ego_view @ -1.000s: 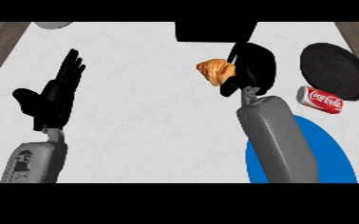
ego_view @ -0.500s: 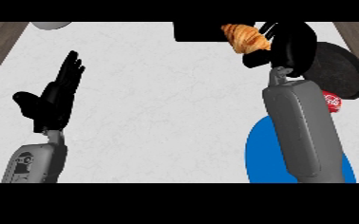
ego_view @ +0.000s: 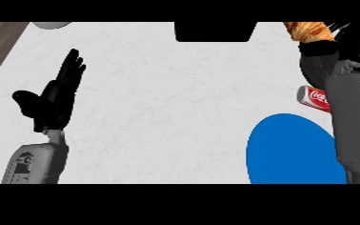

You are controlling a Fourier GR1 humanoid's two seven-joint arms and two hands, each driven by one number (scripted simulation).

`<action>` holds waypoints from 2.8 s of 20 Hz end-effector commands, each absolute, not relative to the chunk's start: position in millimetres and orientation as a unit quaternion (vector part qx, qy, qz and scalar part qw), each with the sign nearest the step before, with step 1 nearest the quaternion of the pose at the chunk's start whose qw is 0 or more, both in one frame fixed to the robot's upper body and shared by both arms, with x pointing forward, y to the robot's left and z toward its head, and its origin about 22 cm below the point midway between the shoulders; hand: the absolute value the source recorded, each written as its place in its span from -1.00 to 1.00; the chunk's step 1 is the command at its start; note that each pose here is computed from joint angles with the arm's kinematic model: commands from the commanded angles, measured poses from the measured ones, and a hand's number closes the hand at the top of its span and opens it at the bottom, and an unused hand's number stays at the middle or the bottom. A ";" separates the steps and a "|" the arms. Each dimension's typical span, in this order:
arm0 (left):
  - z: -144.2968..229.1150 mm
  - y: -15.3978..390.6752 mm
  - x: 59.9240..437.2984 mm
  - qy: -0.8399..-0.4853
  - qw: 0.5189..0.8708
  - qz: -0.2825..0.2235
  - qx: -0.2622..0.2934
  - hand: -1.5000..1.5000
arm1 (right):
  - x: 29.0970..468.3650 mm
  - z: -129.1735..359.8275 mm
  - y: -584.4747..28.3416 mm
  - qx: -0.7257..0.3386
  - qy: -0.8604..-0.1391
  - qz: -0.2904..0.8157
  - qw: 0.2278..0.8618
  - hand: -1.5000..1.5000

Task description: Pick the croissant from the plate and place it in the pan

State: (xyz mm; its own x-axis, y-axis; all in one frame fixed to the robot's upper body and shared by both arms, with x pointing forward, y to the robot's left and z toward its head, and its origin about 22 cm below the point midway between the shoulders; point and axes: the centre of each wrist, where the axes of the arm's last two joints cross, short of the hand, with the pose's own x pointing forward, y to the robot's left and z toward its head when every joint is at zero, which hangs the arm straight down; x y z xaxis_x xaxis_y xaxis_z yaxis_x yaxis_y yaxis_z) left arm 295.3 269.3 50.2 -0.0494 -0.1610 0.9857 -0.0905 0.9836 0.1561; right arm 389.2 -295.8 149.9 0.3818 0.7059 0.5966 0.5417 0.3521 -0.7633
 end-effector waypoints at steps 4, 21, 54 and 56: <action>61.2 278.8 305.9 -0.728 0.681 -0.026 0.077 0.00 | 383.2 131.4 -401.4 -0.638 -0.491 0.076 0.588 1.00; 50.1 256.7 305.7 -0.736 0.672 -0.036 0.071 0.00 | 356.5 67.0 -469.1 -0.532 -0.485 0.004 0.694 -1.00; 43.1 297.1 287.1 -0.708 0.696 -0.006 0.119 0.00 | 235.6 7.4 -520.5 -0.316 -0.710 -0.113 0.619 -1.00; 47.1 277.0 287.7 -0.709 0.697 -0.010 0.108 0.00 | 221.1 13.9 -525.5 -0.322 -0.708 -0.105 0.620 -1.00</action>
